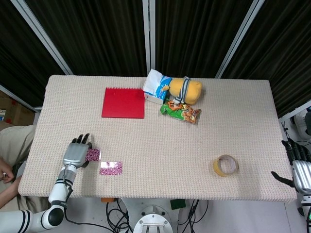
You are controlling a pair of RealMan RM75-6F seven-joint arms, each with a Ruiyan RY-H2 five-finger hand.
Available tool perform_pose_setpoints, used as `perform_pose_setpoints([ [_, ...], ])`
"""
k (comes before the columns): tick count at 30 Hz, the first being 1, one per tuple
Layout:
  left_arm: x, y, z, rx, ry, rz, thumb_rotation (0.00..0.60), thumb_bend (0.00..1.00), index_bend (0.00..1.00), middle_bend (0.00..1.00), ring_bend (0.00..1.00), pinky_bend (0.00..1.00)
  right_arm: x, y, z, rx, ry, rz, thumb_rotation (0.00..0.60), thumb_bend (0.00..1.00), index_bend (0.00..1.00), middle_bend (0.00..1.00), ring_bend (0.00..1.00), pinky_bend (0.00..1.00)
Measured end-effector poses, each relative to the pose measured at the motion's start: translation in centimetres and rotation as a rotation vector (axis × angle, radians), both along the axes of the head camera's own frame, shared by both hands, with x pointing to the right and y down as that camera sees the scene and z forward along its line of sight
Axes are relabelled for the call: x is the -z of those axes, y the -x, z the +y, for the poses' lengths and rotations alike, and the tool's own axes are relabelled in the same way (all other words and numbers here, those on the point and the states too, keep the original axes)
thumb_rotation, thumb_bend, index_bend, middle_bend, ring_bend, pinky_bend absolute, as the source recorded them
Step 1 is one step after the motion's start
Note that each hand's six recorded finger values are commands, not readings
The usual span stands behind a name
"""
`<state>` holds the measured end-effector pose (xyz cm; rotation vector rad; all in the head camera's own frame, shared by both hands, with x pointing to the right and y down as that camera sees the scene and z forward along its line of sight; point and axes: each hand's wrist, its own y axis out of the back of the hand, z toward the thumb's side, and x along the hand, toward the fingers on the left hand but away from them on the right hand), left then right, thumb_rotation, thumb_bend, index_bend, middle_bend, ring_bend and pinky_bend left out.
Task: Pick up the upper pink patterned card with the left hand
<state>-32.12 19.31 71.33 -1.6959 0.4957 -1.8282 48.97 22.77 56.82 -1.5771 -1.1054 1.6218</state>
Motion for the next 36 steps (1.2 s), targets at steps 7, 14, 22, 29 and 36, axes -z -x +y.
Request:
perform_pose_setpoints([
  [7,0.8,-0.4,-0.3,0.003,-0.026,0.029,0.6,0.31,0.39,0.01,0.0,0.16,-0.1,0.0,0.0,0.0,0.002,0.0,0.6,0.35,0.0,0.0,0.0,0.0],
  [14,2.5,-1.4,-0.2,-0.003,-0.048,0.075,0.6,0.31,0.39,0.01,0.0,0.16,0.2,0.1,-0.1,0.003,-0.006,-0.002,0.6,0.35,0.0,0.0,0.0,0.0],
  [22,4.5,-3.6,1.8,-0.066,-0.019,0.097,0.6,0.3,0.4,0.01,0.0,0.16,-0.3,0.2,0.0,0.004,0.007,-0.008,0.6,0.35,0.0,0.0,0.0,0.0],
  [29,4.4,-6.2,3.7,-0.116,0.005,0.103,0.6,0.31,0.41,0.02,0.0,0.16,-0.5,-0.2,0.1,-0.006,0.013,-0.006,0.6,0.35,0.0,0.0,0.0,0.0],
  [36,3.7,-7.8,4.5,-0.131,0.021,0.088,0.586,0.3,0.41,0.03,0.0,0.16,-0.8,-0.5,0.1,-0.012,0.019,-0.007,0.6,0.35,0.0,0.0,0.0,0.0],
])
